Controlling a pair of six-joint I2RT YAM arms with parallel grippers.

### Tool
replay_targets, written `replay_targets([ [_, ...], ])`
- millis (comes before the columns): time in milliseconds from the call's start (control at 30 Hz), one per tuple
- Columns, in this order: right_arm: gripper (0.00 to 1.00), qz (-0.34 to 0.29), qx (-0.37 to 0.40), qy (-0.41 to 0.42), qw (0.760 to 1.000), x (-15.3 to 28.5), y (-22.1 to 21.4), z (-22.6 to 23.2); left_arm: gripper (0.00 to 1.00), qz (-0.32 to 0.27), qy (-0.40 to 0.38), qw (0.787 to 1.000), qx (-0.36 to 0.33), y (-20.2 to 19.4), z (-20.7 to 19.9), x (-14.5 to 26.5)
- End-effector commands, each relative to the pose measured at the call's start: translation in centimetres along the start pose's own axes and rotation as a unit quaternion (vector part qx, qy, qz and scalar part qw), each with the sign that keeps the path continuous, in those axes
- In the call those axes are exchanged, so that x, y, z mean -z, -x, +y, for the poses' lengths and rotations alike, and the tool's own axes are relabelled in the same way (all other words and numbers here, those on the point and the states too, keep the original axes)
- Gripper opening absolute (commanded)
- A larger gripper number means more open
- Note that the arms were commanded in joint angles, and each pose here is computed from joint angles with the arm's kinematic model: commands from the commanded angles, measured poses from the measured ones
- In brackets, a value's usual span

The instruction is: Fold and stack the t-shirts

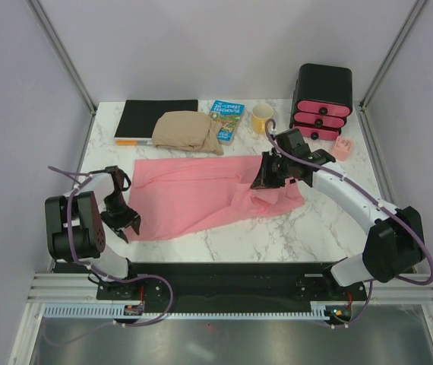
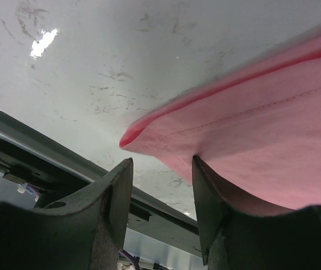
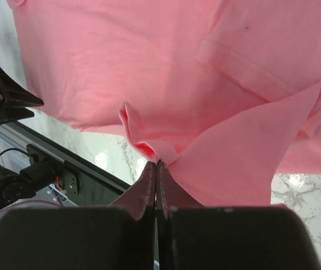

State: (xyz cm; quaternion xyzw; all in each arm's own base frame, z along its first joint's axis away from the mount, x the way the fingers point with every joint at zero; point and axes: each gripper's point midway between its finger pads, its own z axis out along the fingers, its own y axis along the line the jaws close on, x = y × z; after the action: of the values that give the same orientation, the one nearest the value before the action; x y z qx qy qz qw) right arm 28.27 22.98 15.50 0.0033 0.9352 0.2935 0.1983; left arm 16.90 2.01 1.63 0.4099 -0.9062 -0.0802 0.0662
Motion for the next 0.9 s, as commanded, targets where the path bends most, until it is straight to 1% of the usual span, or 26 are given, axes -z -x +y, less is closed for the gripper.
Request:
replay_targets([
  [0,0.00,-0.018,0.007,0.030,0.999,0.9,1.4,0.7,0.54,0.003,-0.005,0.999,0.031,0.5,-0.2,-0.6],
  [233,0.00,-0.020,0.004,0.037,0.999,1.1,2.0,0.5,0.52,0.002,0.004,0.999,0.040,1.3,0.3,-1.2],
  [333,0.00,-0.018,0.001,0.038,0.999,1.0,2.1,0.6,0.49,0.002,0.007,0.999,0.039,1.3,0.4,-1.5],
  [367,0.00,-0.017,0.001,0.037,0.999,1.0,1.9,0.5,0.44,0.002,0.007,0.999,0.039,1.3,0.4,-1.5],
  [433,0.00,-0.019,0.002,0.037,0.999,1.0,2.1,0.5,0.39,0.002,0.005,0.999,0.037,1.4,0.3,-1.7],
  [467,0.00,-0.019,0.003,0.035,0.999,1.0,2.1,0.5,0.34,0.004,0.007,0.999,0.037,1.3,0.3,-1.8],
  [533,0.00,-0.018,0.004,0.033,0.999,0.9,2.0,0.4,0.31,0.004,0.006,0.999,0.034,1.5,0.2,-1.9],
  [633,0.00,-0.017,0.003,0.031,0.999,0.8,2.0,0.3,0.30,0.001,0.004,1.000,0.030,1.7,0.1,-1.9],
  [700,0.00,-0.018,0.003,0.028,0.999,0.8,2.1,0.2,0.24,0.000,0.003,1.000,0.027,1.7,0.1,-1.9],
  [833,0.00,-0.019,0.003,0.026,0.999,0.7,2.2,0.1,0.20,0.000,0.004,1.000,0.023,1.9,0.0,-2.3],
  [867,0.00,-0.019,0.002,0.026,0.999,0.7,2.2,0.1,0.17,0.000,0.004,1.000,0.021,2.0,-0.1,-2.4],
])
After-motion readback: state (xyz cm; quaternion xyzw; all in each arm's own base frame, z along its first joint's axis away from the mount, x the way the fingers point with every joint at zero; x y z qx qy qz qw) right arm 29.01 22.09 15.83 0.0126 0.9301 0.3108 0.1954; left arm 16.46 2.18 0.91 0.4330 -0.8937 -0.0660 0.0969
